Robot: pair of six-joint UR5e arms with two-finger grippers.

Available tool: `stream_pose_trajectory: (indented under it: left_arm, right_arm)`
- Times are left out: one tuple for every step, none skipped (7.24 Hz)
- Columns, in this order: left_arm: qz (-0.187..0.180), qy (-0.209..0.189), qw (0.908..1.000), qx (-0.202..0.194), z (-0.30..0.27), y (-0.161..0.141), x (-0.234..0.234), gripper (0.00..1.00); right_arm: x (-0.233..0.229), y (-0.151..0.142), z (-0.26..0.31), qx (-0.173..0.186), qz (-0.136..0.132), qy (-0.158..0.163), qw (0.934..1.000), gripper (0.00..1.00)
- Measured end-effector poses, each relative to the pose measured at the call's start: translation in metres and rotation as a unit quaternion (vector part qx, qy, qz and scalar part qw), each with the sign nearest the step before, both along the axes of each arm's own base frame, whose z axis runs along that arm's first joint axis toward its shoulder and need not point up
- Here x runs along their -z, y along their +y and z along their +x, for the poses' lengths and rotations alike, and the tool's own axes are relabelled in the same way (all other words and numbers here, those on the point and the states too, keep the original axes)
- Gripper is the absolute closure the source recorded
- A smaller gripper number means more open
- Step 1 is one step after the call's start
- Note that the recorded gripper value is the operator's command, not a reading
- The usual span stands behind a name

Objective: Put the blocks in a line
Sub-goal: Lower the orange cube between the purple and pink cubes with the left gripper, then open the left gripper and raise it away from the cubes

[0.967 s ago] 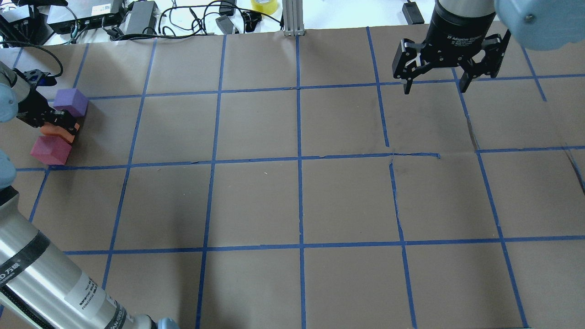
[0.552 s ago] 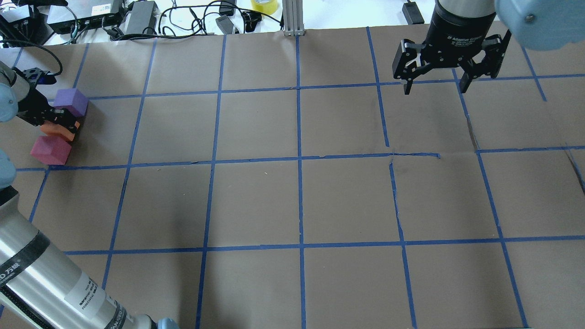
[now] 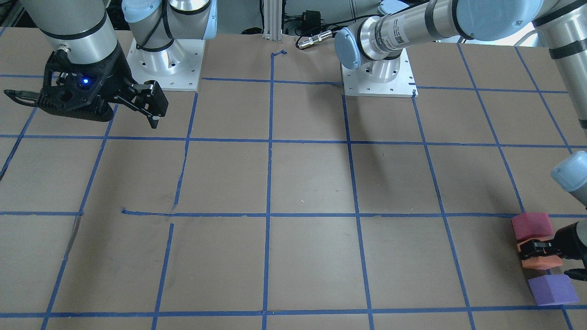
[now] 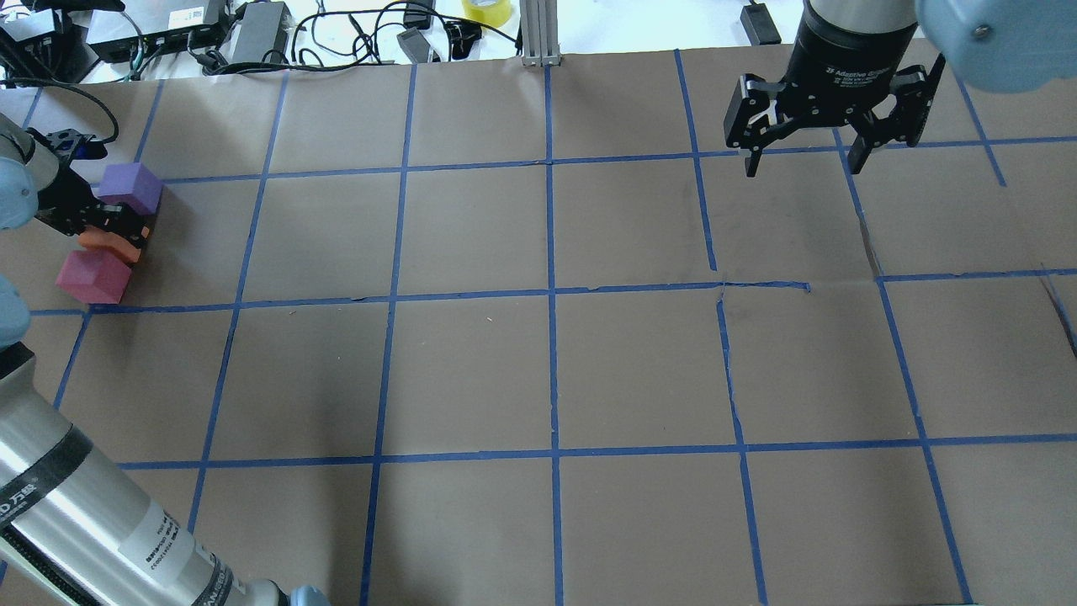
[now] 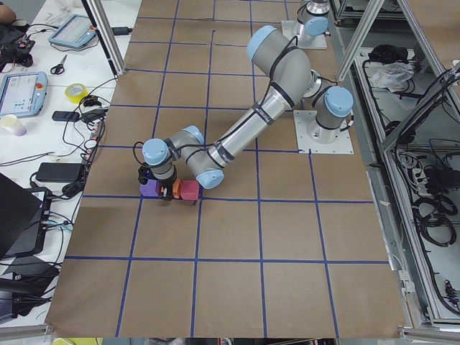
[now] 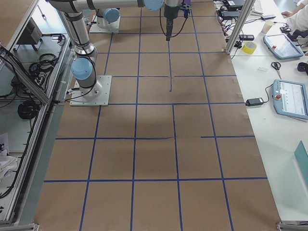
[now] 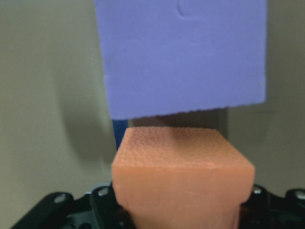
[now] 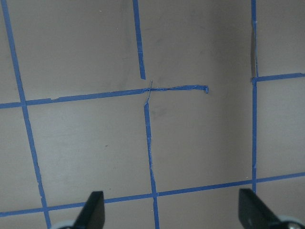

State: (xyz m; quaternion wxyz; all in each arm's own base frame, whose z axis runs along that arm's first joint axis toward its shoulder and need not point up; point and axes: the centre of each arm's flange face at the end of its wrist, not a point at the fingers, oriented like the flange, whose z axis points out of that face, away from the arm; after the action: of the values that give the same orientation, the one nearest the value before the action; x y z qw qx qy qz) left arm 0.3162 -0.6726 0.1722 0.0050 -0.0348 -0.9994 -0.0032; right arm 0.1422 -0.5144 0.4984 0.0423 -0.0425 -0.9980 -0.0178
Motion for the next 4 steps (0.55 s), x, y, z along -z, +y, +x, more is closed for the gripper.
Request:
stream_pose_trajectory:
  left_arm:
    - [-0.001, -0.004, 1.0000, 0.000, 0.000, 0.001, -0.006, 0.00]
    - [-0.003, -0.007, 1.0000, 0.001, -0.001, 0.003, -0.017, 0.00]
    - [-0.005, -0.009, 0.9999, 0.003, -0.004, 0.005, -0.035, 0.00]
    - [-0.005, -0.008, 0.9999, 0.005, -0.011, 0.009, -0.063, 0.00]
  right_arm:
    - [0.001, 0.000, 0.000, -0.001, 0.001, 0.000, 1.0000, 0.00]
    - [0.001, -0.001, 0.000, -0.002, 0.001, 0.000, 1.0000, 0.00]
    - [0.002, -0.001, -0.001, -0.003, 0.002, 0.000, 1.0000, 0.00]
    - [0.003, -0.001, -0.001, -0.003, 0.003, 0.000, 1.0000, 0.00]
